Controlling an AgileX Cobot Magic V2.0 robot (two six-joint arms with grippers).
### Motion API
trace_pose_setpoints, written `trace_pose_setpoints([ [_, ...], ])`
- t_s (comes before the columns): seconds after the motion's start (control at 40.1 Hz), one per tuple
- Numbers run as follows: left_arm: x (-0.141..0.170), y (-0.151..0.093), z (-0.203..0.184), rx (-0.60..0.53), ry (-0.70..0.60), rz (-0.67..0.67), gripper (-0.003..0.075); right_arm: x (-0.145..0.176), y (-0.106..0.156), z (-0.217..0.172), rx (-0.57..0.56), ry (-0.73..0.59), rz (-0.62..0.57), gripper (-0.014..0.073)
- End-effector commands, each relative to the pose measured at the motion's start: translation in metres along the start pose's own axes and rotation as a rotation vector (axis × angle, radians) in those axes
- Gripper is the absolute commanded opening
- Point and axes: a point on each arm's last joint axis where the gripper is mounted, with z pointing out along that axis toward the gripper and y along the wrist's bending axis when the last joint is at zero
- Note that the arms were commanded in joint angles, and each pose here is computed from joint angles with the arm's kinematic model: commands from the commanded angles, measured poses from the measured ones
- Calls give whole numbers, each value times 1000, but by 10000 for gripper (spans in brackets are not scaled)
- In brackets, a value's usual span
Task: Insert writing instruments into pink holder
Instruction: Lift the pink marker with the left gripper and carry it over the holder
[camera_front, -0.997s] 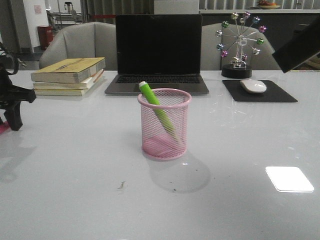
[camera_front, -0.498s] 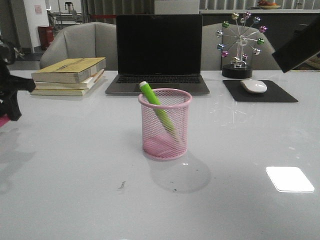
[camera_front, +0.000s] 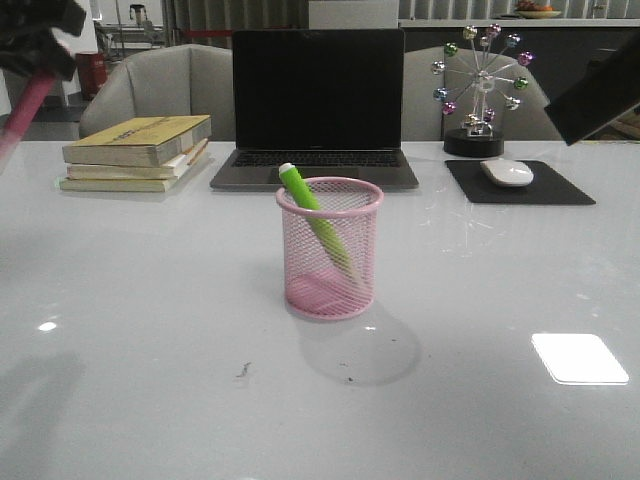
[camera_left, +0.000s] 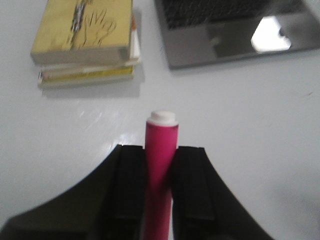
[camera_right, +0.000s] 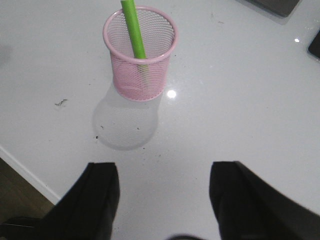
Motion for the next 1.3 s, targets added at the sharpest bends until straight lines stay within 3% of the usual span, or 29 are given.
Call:
trace_pose_setpoints([
  [0.0, -22, -24, -38, 20, -340, 8, 91, -15, -1, -8, 6, -107, -13, 507],
  [0.1, -17, -51, -51, 81, -486, 11, 91, -15, -1, -8, 6, -107, -13, 507],
  [0.349, -11, -121, -59, 268, -684, 24, 91, -15, -1, -8, 6, -108, -13, 507],
  [0.573, 4, -162, -47, 369, -821, -73, 91, -15, -1, -8, 6, -108, -13, 507],
  [0.747, 21, -175, -23, 374, -849, -97, 91, -15, -1, -8, 6, -108, -13, 507],
  [1.271, 66, -191, 29, 360, -701, -26, 92, -15, -1, -8, 6, -108, -13, 507],
])
